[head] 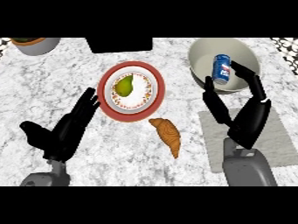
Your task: Pick the can from the placemat and place it in the bowl
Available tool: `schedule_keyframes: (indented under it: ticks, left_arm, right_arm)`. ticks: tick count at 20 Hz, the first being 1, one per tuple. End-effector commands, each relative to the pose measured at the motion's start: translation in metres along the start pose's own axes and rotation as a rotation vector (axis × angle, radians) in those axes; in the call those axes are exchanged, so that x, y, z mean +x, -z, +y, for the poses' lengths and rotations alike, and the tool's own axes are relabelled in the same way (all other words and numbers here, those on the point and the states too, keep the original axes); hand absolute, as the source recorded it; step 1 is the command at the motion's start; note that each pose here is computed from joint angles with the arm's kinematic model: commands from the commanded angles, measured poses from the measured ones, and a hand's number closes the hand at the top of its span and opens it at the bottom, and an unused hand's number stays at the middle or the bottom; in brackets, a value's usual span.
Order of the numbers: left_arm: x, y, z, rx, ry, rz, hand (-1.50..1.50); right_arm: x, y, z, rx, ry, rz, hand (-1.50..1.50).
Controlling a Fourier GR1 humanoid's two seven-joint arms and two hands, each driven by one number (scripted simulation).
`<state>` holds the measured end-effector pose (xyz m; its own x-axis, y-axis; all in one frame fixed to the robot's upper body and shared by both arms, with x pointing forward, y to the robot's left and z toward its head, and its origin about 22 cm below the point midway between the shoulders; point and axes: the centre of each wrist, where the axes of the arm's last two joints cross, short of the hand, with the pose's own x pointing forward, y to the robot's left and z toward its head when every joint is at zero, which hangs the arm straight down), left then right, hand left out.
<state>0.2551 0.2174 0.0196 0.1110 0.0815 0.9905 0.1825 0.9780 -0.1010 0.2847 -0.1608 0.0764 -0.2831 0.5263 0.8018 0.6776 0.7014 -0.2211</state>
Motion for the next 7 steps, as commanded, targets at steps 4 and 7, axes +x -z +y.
schedule_keyframes:
  ticks: [4, 7]
  left_arm:
    - [-0.005, -0.001, 0.005, 0.014, -0.004, -0.003, 0.0]
    - [0.0, 0.0, 0.005, 0.001, 0.018, 0.0, 0.0]
  right_arm:
    - [0.018, -0.123, -0.035, 0.068, 0.039, 0.095, 1.5]
    - [0.032, -0.187, -0.041, 0.199, 0.039, 0.137, 1.5]
